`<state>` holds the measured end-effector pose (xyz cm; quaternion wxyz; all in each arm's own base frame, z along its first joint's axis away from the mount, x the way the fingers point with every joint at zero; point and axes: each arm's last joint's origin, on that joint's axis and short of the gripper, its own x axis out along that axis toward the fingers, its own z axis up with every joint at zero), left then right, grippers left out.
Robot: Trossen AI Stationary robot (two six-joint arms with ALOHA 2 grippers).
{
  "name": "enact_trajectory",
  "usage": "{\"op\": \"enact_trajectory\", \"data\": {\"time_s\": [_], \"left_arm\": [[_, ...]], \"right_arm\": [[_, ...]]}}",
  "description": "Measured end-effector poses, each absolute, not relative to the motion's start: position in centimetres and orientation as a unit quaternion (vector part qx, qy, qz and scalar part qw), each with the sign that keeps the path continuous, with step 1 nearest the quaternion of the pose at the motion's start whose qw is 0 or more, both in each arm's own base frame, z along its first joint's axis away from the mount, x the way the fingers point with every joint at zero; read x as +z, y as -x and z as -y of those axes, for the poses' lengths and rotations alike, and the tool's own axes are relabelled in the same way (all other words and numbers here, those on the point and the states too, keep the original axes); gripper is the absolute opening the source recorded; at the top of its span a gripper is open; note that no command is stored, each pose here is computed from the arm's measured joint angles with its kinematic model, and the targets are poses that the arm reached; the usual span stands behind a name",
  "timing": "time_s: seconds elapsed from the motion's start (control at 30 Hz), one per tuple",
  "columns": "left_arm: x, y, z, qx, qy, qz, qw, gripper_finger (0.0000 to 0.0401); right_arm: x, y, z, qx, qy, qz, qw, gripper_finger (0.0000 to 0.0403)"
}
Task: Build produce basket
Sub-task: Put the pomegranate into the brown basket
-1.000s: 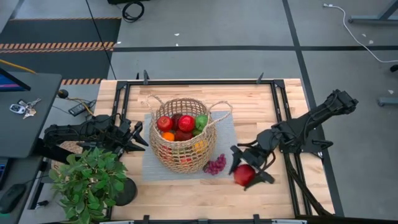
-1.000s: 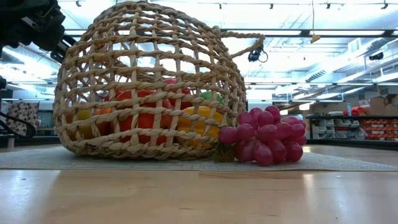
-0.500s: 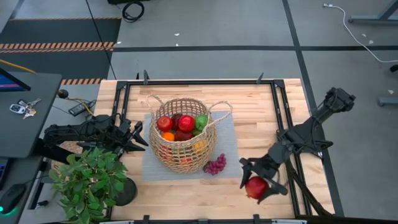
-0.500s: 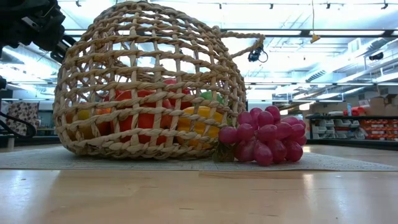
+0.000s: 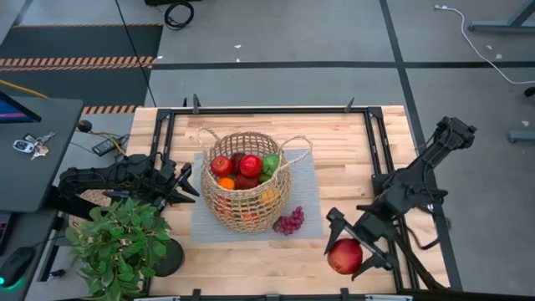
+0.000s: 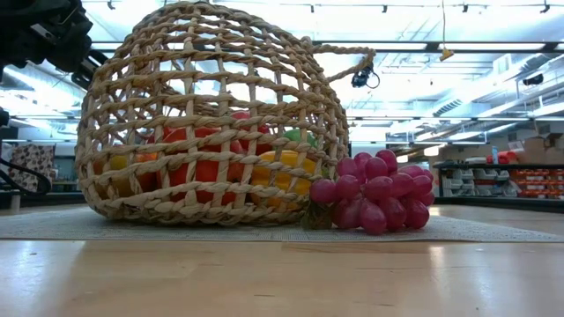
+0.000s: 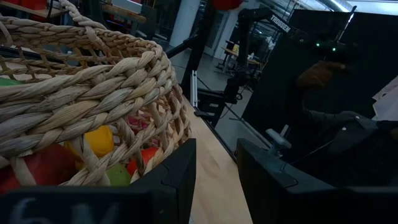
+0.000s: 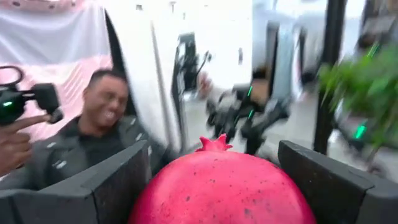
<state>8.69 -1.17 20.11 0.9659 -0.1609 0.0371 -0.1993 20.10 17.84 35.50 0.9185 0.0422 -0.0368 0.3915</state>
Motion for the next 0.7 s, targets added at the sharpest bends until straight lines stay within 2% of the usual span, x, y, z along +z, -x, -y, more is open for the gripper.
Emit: {"op": "enact_trajectory", "data": {"time_s": [0.13,0.4,0.7], "left_arm": [[20.1,-8.7,1.2,-0.199,0.161,-0.037,0.966,0.0121],[20.1,-8.7,1.2,-0.199,0.161,-0.037,0.966,0.0121],[20.1,-8.7,1.2,-0.199,0.161,-0.037,0.966,0.0121]], "right_arm": [[36.0,-20.1,-18.3,0.359,0.006,0.099,0.928,0.0359],[35.3,-21.3,-17.3,0.177,0.023,0.029,0.984,0.0359],[38.8,-23.5,-16.7,0.072,0.077,0.02,0.994,0.0359]]}}
